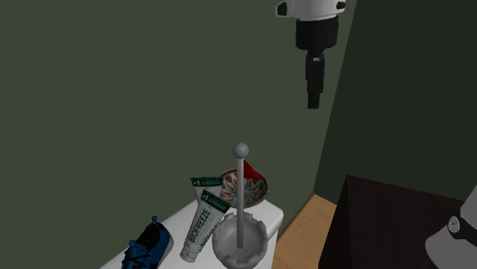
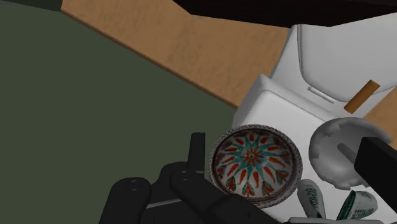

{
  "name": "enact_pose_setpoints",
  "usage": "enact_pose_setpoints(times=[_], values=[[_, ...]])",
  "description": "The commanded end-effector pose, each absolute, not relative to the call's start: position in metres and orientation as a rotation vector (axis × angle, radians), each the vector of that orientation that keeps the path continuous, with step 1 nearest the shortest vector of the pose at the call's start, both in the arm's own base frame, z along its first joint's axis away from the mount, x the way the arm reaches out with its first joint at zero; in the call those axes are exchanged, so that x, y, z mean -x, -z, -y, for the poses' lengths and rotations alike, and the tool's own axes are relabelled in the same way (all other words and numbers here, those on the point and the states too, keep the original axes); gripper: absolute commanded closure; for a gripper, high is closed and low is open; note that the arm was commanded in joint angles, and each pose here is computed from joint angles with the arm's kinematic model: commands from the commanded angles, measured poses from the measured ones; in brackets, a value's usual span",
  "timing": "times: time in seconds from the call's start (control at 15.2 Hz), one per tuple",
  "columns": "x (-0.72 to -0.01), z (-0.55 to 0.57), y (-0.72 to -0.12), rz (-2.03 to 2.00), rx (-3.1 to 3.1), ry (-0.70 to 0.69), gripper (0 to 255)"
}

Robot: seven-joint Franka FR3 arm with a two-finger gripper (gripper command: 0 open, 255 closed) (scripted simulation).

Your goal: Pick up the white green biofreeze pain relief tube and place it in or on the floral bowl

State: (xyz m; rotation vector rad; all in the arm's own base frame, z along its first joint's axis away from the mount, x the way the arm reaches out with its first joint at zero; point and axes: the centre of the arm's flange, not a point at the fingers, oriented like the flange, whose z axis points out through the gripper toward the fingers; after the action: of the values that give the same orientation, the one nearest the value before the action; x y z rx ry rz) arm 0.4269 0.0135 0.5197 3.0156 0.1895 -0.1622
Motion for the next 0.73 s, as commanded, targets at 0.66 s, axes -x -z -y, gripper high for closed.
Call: enact_pose_setpoints(times=[0.66], values=[[-0.547, -0.085, -0.430, -0.698, -2.947, 0.301, 0]])
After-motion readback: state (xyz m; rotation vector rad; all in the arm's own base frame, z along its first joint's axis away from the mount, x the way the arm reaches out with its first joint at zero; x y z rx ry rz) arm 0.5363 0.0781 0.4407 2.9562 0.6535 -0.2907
